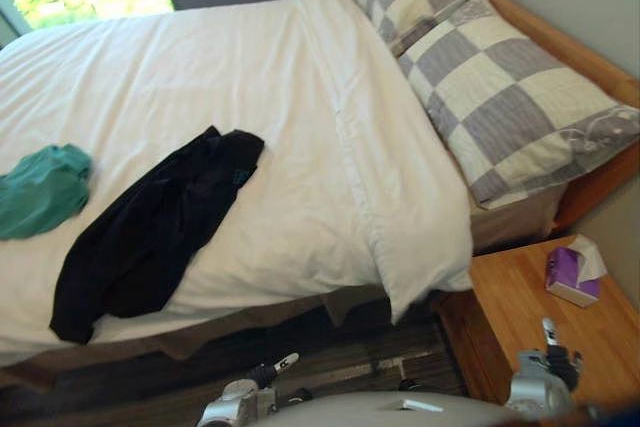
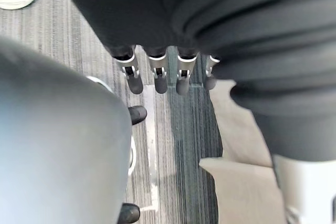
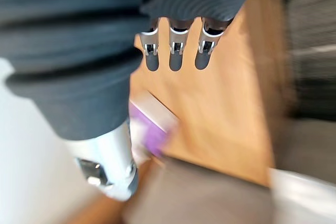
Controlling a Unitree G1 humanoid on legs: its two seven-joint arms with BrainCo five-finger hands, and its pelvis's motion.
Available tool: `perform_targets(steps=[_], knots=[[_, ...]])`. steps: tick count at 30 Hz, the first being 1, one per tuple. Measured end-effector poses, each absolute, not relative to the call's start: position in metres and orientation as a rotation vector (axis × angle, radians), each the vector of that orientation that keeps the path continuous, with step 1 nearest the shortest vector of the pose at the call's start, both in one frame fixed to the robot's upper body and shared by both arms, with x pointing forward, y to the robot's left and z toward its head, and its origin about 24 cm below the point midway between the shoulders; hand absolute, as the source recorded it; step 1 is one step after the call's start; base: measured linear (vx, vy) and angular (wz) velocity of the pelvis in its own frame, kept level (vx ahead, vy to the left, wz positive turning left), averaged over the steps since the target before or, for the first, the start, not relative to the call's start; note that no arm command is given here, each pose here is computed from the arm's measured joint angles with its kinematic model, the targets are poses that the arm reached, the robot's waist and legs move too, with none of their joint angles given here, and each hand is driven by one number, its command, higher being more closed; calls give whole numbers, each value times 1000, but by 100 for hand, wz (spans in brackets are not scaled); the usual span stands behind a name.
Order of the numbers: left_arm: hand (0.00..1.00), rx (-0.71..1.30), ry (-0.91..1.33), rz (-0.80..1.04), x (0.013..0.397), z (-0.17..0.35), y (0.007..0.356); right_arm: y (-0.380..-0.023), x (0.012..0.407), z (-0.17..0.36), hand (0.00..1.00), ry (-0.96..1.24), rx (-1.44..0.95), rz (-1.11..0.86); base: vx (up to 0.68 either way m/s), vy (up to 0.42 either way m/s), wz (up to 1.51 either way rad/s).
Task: Tidy the bed and pick cloth on bed and put in laundry
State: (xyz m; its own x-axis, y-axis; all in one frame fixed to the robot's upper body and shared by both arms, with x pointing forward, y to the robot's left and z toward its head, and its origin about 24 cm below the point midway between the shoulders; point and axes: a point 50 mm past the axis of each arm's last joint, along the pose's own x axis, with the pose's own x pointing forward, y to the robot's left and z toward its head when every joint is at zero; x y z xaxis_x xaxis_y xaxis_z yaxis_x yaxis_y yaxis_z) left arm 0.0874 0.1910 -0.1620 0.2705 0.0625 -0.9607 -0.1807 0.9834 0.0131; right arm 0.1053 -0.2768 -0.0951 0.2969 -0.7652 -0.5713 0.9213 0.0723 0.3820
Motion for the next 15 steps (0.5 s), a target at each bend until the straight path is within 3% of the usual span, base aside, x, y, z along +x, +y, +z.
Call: perform_targets(steps=[4,6,15], knots=[[0,-130,1291,159,87,-163,184,-294,137,-33,100,-72,664,-1177,-6,-8,3],[0,-155,1296,170,85,-163,182,-290,164,6,100,-253,643,-950,19,-5,5],[0,-92,1277,104,89,-161,179,-248,241,53,100,-368,912,-244,47,-9,18]])
